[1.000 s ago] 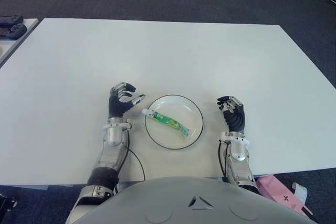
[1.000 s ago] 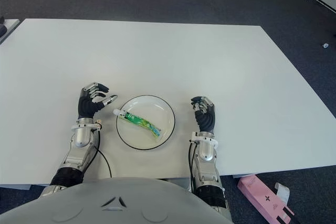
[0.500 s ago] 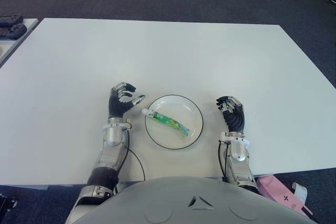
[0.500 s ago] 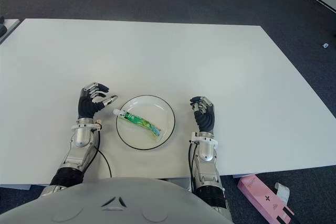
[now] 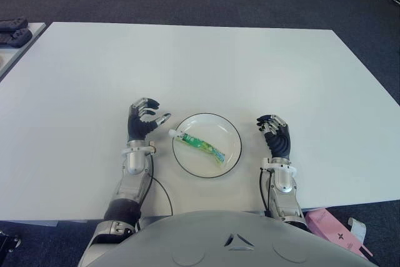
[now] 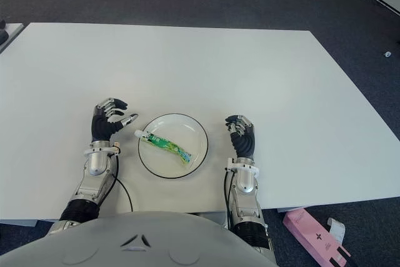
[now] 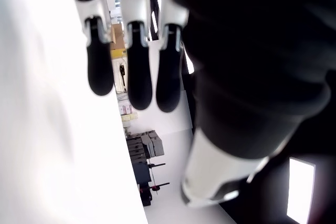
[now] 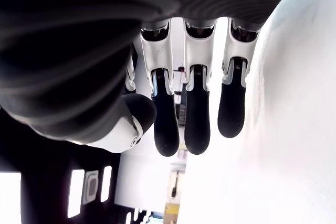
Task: Put the toothpaste on the table into the plate.
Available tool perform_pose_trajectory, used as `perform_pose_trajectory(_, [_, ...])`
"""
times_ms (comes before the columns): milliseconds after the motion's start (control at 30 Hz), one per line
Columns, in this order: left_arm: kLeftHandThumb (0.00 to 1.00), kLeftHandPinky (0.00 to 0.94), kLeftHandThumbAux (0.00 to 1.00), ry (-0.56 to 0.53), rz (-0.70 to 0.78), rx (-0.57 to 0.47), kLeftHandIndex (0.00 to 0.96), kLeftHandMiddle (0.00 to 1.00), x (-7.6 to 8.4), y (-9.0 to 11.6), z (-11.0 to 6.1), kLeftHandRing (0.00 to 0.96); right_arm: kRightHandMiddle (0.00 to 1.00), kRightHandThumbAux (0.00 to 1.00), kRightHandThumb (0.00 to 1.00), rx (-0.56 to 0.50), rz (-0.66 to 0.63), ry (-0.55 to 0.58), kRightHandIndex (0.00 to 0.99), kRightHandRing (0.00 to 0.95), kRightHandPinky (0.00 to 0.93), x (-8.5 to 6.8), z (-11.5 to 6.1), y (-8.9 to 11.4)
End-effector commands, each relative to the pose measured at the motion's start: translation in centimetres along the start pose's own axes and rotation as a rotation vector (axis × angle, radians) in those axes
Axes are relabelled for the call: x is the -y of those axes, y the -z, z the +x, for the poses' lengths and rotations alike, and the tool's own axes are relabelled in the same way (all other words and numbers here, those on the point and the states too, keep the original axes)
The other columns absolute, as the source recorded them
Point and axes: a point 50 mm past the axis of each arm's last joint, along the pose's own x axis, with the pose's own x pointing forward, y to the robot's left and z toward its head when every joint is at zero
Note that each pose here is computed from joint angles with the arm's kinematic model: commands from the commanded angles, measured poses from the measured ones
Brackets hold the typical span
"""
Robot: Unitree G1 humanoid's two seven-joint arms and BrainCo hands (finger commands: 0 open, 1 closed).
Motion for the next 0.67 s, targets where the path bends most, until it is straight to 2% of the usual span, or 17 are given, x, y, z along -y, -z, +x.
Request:
perform_pose_trajectory(33, [0.000,0.473,0.997,0.014,0.062,-0.092,0.472,0.475,-0.65,2.05,-1.74,0.480,0.478,0.731,0.715,-0.048,-0.006,-0.009,0.427,0.467,0.468,-0.01,-0.45,0.72])
perform_pose_trajectory(300, [0.000,0.497,0.988,0.012,0.061,-0.093,0.468,0.485,-0.72,2.03,-1.75,0.496,0.475,0.730,0.714,-0.052,-0.003,-0.010,0.428,0.461,0.464,-0.02,-0.53,0.69])
perform_pose_trajectory(667, [0.000,0.474,0.998,0.011,0.060,-0.096,0.479,0.476,-0.89,2.04,-1.72,0.479,0.474,0.731,0.715,-0.050,-0.004,-0.007,0.428,0.458,0.470,-0.08,-0.57,0.60])
